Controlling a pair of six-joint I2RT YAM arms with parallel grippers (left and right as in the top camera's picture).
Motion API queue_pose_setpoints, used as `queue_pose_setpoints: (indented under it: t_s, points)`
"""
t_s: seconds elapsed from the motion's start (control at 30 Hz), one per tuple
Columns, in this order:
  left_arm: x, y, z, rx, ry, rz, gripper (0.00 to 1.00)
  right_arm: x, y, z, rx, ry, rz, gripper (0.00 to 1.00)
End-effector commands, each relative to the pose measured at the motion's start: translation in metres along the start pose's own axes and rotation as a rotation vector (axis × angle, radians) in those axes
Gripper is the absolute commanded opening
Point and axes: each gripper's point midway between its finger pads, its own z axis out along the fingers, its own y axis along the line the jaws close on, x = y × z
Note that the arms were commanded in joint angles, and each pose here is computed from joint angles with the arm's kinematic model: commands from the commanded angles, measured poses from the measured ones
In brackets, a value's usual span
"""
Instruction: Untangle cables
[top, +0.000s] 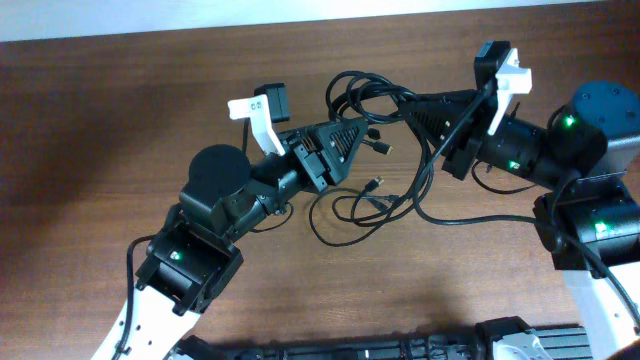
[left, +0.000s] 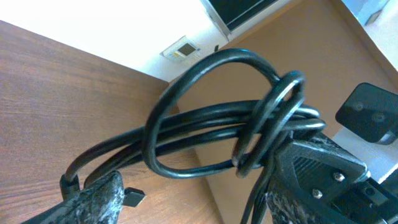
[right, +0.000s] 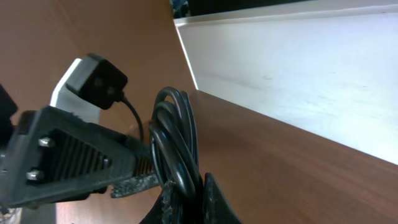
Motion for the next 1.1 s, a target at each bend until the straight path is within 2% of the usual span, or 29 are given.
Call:
queue_pose_setpoints:
  t_s: [0.0,0.53,0.97,1.0,1.03,1.07]
  points:
    - [-0.004,-0.009,0.000,0.025,-0.001,-0.006,0.69,-0.006,0.012,-0.002,-0.045,-0.010,0.001,0.04]
    - [0.006,-0.028,0.002,0.091,0.020,0.010,0.73,-0.001,0.006,0.003,-0.045,0.006,0.021,0.04]
    - [0.000,-0.027,0.006,0.089,-0.009,0.014,0.72,0.003,0.026,0.001,-0.165,0.030,0.022,0.04]
    - [-0.001,-0.027,0.006,0.089,-0.012,0.014,0.70,0.003,0.027,0.001,-0.167,0.031,0.022,0.04]
    - [-0.002,-0.029,0.006,0.095,-0.017,0.016,0.62,0.003,0.027,0.001,-0.167,0.032,0.024,0.04]
    - [-0.002,-0.030,0.006,0.099,-0.020,0.018,0.50,0.003,0.027,0.001,-0.167,0.032,0.024,0.04]
